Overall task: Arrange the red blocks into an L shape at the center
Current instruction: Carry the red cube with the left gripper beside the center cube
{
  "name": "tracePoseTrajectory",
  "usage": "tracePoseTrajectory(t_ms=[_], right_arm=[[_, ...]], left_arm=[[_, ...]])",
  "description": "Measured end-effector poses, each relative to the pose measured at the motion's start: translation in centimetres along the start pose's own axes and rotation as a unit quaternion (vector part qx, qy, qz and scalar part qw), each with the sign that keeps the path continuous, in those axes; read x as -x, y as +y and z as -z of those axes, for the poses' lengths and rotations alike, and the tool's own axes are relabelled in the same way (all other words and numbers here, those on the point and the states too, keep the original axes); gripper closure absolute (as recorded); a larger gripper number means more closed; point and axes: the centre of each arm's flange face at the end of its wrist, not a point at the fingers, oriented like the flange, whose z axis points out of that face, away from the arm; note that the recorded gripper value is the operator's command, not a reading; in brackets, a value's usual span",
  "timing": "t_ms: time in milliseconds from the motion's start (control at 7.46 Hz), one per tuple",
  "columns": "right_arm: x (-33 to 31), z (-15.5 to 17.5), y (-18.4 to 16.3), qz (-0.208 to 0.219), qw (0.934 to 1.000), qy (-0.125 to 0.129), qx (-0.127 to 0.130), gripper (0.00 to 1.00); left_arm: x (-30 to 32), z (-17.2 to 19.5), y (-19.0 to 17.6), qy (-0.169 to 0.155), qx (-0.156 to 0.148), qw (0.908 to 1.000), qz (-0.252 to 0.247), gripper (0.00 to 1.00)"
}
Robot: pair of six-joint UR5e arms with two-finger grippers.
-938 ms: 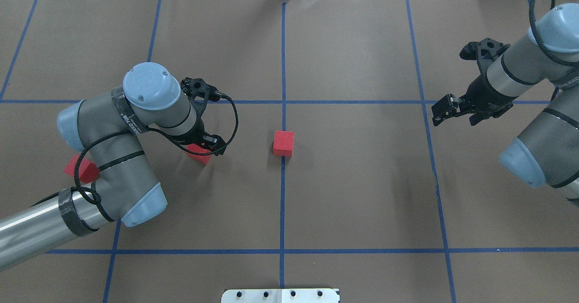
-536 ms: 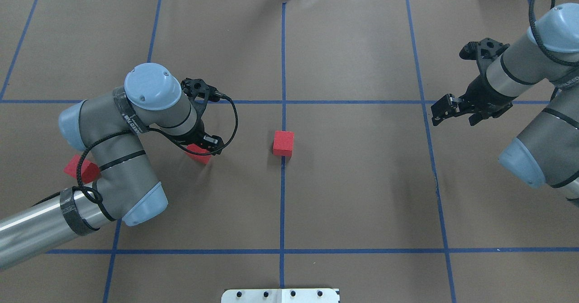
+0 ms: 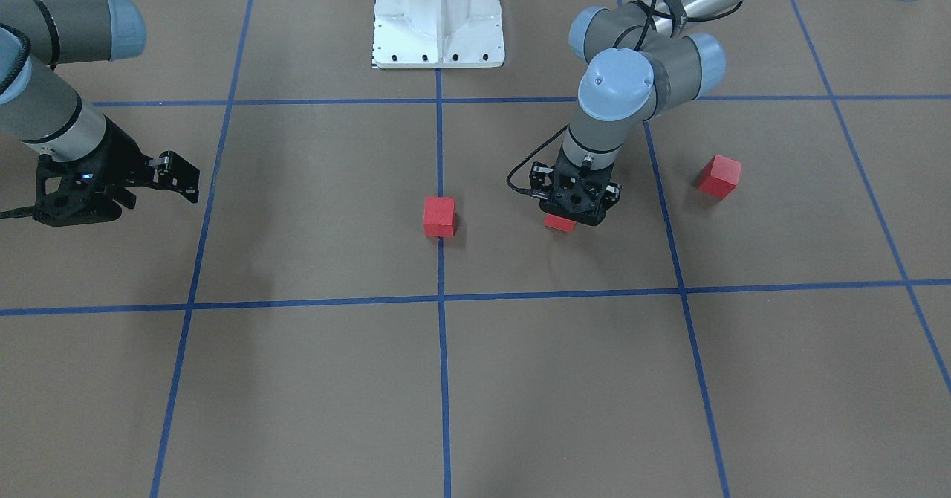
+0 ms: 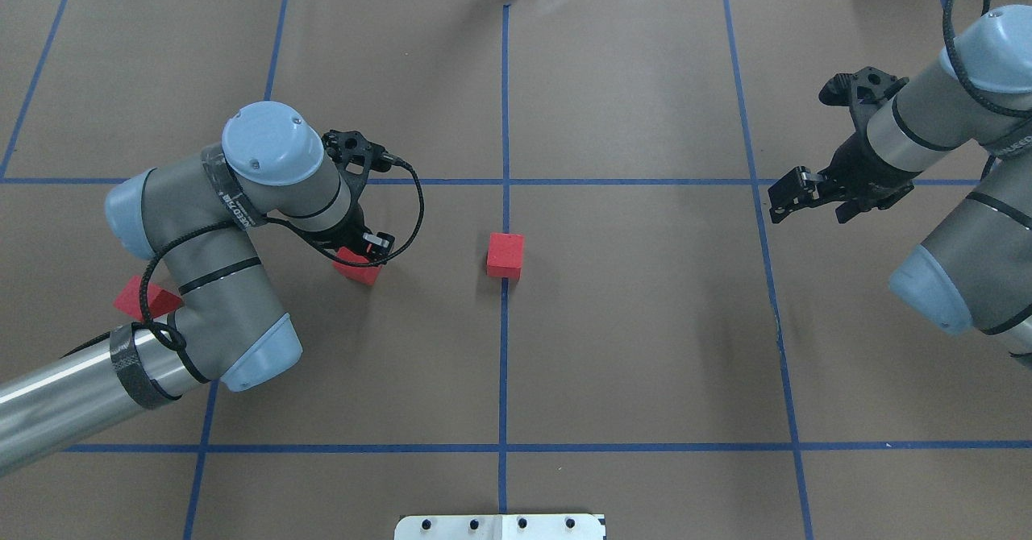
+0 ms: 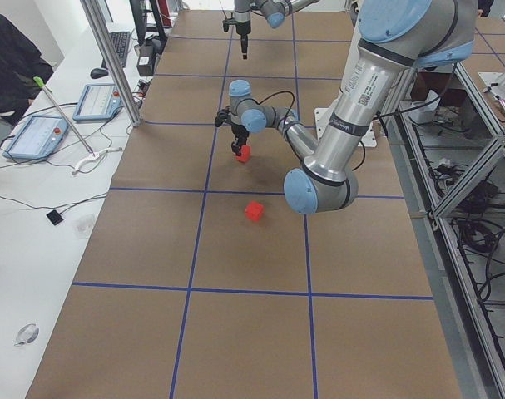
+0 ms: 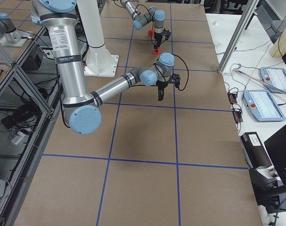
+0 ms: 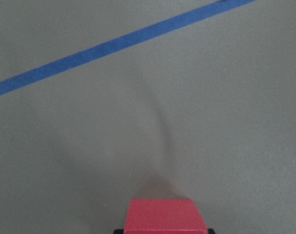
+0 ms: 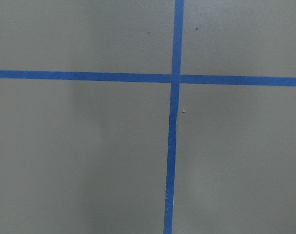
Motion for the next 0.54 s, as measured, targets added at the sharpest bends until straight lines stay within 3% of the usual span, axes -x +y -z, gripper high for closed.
tracePoseTrajectory(t_ms=[536], right_arm=[[0.0,0.2,0.1,0.001,1.0,-0.001,-0.001,0.0]], left_arm=[[-5.1,4.2,-7.1,-0.01,-0.007,0.9985,0.054,1.0]])
